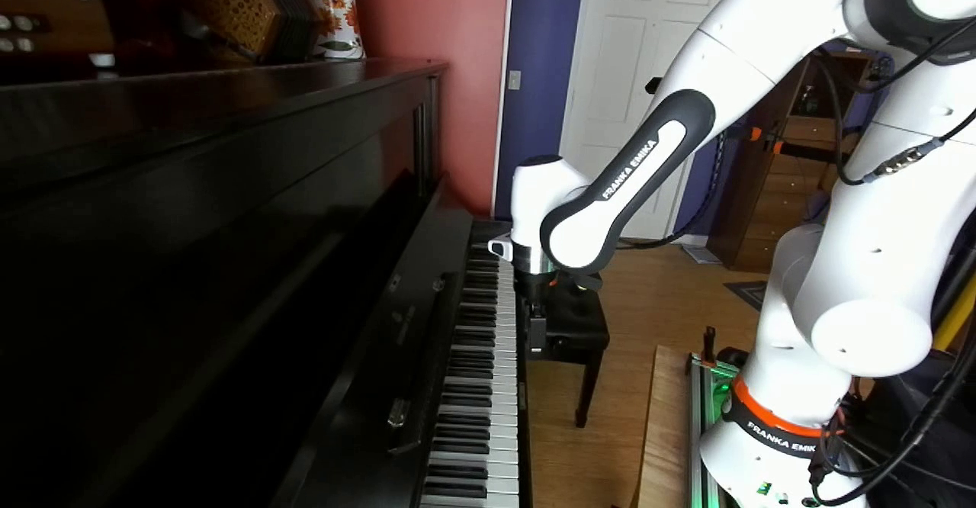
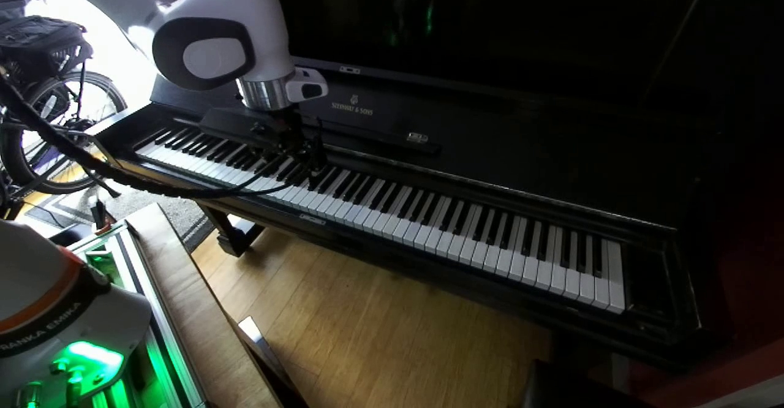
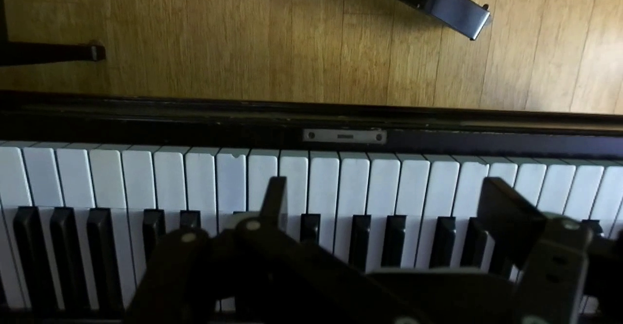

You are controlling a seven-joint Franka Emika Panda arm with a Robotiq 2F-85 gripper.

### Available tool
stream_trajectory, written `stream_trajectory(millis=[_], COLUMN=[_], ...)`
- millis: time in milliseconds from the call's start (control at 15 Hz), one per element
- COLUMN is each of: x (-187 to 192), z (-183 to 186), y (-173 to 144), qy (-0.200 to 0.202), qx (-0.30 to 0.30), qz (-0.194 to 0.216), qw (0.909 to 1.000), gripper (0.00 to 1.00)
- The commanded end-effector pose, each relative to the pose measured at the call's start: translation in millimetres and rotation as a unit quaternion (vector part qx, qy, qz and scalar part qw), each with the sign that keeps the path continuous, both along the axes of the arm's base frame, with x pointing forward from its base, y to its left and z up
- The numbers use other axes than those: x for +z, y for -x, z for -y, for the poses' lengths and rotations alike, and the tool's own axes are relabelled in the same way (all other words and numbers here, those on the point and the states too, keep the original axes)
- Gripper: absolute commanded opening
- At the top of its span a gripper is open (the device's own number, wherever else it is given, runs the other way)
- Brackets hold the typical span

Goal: Press one white key on the piano.

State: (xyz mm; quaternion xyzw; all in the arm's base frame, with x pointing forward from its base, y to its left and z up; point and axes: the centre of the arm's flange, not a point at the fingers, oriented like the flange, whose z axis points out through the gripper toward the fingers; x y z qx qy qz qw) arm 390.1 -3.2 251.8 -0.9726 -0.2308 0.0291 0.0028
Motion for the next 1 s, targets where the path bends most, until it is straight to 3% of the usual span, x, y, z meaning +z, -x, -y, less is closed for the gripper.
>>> stream_trajectory(millis=[0,133,200,333,867,933], x=[-29.2,-40.5,-44.9,-54.2,-80.7,-82.8], z=[15.3,22.2,24.6,29.6,48.6,50.2], y=[-20.4,-25.7,-28.3,-32.9,-45.4,-46.2], qy=[-0.028,-0.037,-0.042,-0.046,-0.051,-0.05], qx=[0.034,0.039,0.041,0.044,0.036,0.034], qz=[-0.001,-0.002,0.001,0.005,0.031,0.034], qw=[0.999,0.9986,0.9983,0.998,0.9975,0.9975], gripper=[1.0,1.0,0.78,0.68,0.04,0.01])
